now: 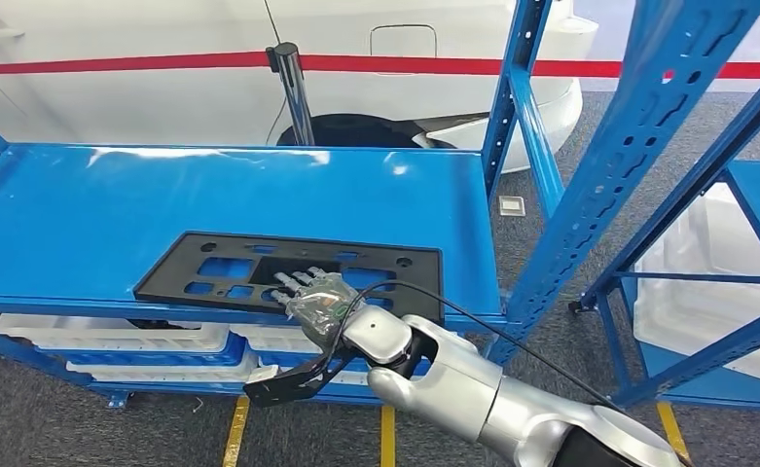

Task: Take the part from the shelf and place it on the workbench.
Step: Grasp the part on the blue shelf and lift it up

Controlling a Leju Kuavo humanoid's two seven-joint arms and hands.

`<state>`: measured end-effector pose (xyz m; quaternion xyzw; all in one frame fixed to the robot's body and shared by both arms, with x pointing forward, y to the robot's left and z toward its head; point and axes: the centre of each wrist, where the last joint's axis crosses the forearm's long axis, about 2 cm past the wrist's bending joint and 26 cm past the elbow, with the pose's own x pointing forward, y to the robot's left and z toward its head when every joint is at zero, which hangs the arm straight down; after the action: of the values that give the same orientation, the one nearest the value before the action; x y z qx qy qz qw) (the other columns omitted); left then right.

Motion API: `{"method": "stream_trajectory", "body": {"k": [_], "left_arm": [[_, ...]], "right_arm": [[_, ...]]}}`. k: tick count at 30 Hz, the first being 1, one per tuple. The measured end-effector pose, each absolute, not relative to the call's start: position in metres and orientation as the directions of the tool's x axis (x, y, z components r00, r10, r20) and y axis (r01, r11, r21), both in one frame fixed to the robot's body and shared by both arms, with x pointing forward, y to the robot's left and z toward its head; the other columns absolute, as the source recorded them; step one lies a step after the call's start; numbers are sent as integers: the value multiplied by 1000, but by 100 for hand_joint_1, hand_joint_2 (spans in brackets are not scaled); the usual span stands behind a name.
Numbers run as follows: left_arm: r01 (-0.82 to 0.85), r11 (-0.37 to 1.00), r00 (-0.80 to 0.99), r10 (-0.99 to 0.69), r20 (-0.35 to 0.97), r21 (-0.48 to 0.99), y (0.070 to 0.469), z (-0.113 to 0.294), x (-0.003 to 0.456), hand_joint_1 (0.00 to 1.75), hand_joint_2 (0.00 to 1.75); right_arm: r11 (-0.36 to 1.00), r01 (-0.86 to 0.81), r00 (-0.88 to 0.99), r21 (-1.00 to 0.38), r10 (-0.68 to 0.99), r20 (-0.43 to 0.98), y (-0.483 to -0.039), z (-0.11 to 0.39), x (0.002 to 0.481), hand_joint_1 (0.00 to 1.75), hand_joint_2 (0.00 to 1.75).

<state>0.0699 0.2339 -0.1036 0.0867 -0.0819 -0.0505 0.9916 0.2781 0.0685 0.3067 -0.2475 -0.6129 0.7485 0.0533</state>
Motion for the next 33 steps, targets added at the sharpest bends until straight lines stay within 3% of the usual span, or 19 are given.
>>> {"method": "stream_trajectory", "body": {"k": [6,10,29,33], "left_arm": [[88,980,982,-116,151,177,233,-104,70,0,0],[95,979,980,-124,154,180,233,-104,70,0,0],[111,974,962,-155,226,195,233,-103,71,0,0],[114,972,954,-165,249,206,233,-103,71,0,175]], "right_arm": [[-237,222,-869,-946,393,-302,68,303,278,0,175],[-231,223,-864,-947,403,-302,67,301,278,175,175],[-204,245,-844,-948,436,-312,66,304,282,175,175],[-204,250,-839,-947,442,-317,65,304,284,175,175]]}}
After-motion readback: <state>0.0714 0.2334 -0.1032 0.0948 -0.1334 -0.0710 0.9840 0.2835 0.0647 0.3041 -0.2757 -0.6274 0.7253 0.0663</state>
